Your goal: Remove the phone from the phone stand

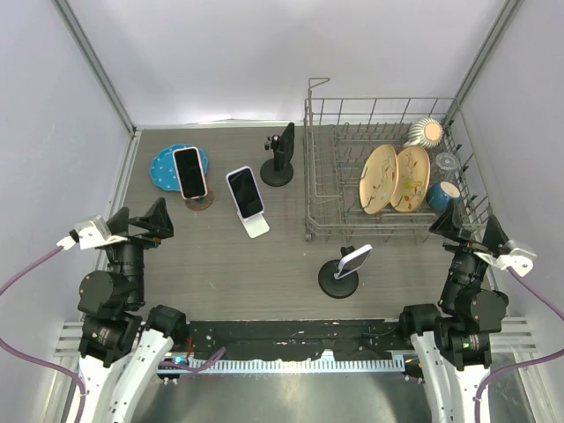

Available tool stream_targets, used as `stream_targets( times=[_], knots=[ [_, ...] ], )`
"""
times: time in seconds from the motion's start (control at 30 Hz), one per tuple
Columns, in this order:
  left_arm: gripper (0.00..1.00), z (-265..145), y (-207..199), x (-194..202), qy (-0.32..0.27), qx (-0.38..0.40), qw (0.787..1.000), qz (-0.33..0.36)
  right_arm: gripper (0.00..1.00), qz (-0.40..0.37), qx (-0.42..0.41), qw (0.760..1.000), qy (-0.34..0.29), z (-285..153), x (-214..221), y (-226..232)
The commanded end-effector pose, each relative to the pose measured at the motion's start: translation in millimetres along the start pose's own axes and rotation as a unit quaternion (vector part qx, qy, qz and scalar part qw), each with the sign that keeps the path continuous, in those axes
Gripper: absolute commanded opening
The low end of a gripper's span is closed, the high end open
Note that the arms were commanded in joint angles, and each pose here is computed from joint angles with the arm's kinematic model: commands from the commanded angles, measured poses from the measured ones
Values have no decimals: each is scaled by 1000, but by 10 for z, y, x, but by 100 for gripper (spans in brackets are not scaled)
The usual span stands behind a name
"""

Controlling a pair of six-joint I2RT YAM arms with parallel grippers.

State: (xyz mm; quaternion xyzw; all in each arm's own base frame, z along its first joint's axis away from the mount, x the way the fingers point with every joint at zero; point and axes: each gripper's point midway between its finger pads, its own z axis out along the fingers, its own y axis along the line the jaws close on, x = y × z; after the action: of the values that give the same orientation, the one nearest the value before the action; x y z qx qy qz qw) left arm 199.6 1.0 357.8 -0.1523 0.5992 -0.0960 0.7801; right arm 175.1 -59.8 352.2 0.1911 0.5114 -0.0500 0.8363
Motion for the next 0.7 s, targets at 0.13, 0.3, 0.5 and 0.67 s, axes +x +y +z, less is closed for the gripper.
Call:
stream_targets(
  times=[0.13,0.3,0.5,0.67],
  knots=[
    [100,29,-96,-72,-12,20,1000,-9,100,25,2,999,-22,-10,-187,9],
    [100,31,-128,-57,-8,29,1000,-8,100,31,-2,999,-21,-12,-190,27],
    [100,45,-174,-30,-2,40,999,-6,100,34,-14,999,-18,-14,-173,72],
    [100,88,-276,64,18,64,998,8,100,38,-20,999,-16,-17,-176,97]
  ],
)
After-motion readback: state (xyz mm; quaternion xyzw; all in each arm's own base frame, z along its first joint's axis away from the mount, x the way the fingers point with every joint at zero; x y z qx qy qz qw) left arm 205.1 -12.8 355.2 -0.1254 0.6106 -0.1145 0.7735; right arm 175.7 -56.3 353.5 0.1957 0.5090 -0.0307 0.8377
